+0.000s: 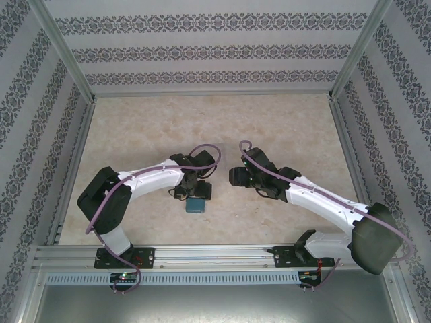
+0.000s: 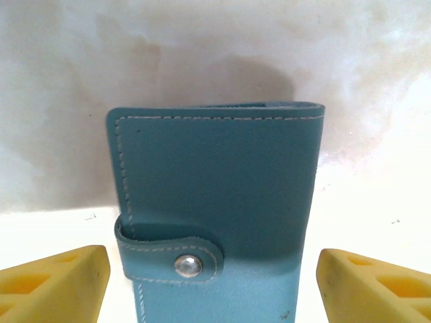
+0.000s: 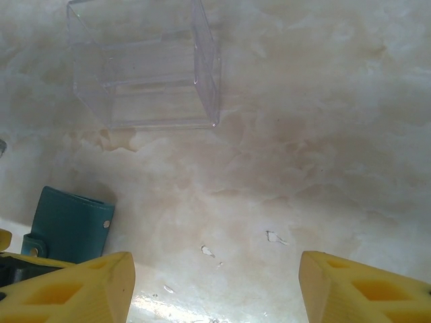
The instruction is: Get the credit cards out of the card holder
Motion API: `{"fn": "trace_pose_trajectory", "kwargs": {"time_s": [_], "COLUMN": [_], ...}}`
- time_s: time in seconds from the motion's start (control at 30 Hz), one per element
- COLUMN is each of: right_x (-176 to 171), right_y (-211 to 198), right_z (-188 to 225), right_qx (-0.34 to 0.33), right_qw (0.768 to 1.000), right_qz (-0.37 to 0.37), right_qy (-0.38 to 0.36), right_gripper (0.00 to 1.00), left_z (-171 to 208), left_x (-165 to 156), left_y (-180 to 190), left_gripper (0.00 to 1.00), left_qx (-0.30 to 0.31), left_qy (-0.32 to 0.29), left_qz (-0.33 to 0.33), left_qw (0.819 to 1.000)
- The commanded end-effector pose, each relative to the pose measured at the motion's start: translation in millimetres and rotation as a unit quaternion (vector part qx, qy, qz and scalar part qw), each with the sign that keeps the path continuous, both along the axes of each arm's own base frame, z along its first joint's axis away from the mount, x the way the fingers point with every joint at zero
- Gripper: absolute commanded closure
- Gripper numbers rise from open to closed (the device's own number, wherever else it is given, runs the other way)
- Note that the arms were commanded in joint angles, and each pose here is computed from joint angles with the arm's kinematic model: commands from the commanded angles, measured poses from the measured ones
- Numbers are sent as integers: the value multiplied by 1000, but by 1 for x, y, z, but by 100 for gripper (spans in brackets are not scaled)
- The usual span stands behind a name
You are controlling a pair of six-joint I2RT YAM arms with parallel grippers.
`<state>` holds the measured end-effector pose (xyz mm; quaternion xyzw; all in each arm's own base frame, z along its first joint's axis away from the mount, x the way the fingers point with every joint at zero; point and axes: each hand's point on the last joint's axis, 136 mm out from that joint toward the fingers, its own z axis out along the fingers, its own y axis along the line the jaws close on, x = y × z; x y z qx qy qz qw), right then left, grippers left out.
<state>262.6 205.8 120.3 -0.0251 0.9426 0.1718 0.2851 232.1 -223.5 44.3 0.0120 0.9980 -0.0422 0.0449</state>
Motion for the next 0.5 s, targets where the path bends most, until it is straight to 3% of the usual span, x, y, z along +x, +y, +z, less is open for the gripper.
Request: {"fn": "trace_pose_trajectory", "kwargs": {"time_s": [0.0,0.3,0.47], "right_x": [0,1,1], "right_y": [-1,1,2], "right_z": [-1,-3,-5], "right_qx": [4,4,2], "right_qw": [1000,1000,1000], "right_qz": [-5,-3,-1], "right_qy": [3,6,9], "right_gripper": [34,35,34], "left_z": [13,10,3], "left_x": [-4,-5,-6], "left_y": [6,9,7], "left_gripper": [15,46,54], "left_qx": [17,20,20], "left_qy": [-9,-6,1], "left_qz": [0,2,0], "left_qw": [1000,1000,1000]}}
